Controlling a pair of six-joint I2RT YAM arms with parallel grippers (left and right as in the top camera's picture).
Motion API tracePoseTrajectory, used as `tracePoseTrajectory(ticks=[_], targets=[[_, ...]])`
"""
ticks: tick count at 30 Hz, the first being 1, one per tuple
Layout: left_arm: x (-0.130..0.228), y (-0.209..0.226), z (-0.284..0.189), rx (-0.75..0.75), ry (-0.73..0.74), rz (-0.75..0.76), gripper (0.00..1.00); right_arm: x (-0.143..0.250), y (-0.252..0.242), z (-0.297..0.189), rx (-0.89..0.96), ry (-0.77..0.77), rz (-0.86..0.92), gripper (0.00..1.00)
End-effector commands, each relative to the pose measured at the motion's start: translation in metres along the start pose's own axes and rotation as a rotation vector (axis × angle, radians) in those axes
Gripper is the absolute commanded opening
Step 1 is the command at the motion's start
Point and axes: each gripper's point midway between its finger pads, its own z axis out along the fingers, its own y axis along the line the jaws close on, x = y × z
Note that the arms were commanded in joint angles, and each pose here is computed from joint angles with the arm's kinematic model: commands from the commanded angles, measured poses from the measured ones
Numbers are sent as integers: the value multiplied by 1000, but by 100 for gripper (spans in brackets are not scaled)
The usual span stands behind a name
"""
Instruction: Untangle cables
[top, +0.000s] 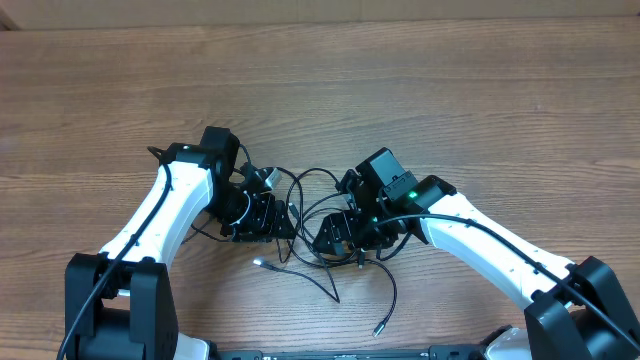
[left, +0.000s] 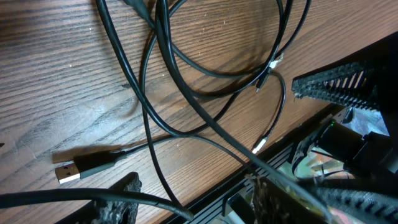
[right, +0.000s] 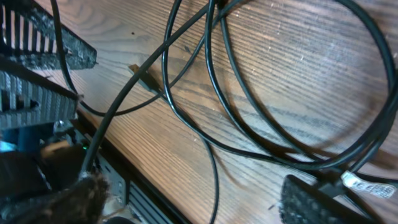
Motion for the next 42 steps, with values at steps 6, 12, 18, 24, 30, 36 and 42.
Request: tracePoseTrajectory(ticks=[6, 12, 18, 24, 30, 36, 42], targets=[[3, 4, 5, -11, 9, 5, 36, -10, 27, -9, -168, -26, -4, 96], [4, 9, 12, -9, 3, -13, 33, -9, 52, -11, -280, -14, -66, 76], [2, 14, 18, -9, -13, -25, 20, -1, 44, 0, -182, -2, -67, 54], [-5, 18, 18, -34, -41, -7, 12, -2, 16, 6, -7, -34, -43, 35], [-8, 18, 17, -34, -50, 0, 4, -15, -14, 3, 166, -113, -33, 14], [-8, 18, 17, -34, -50, 1, 4, -28, -40, -5, 325, -192, -30, 10], [-16, 16, 12, -22, -79, -22, 4, -41, -64, -19, 474, -293, 34, 4]])
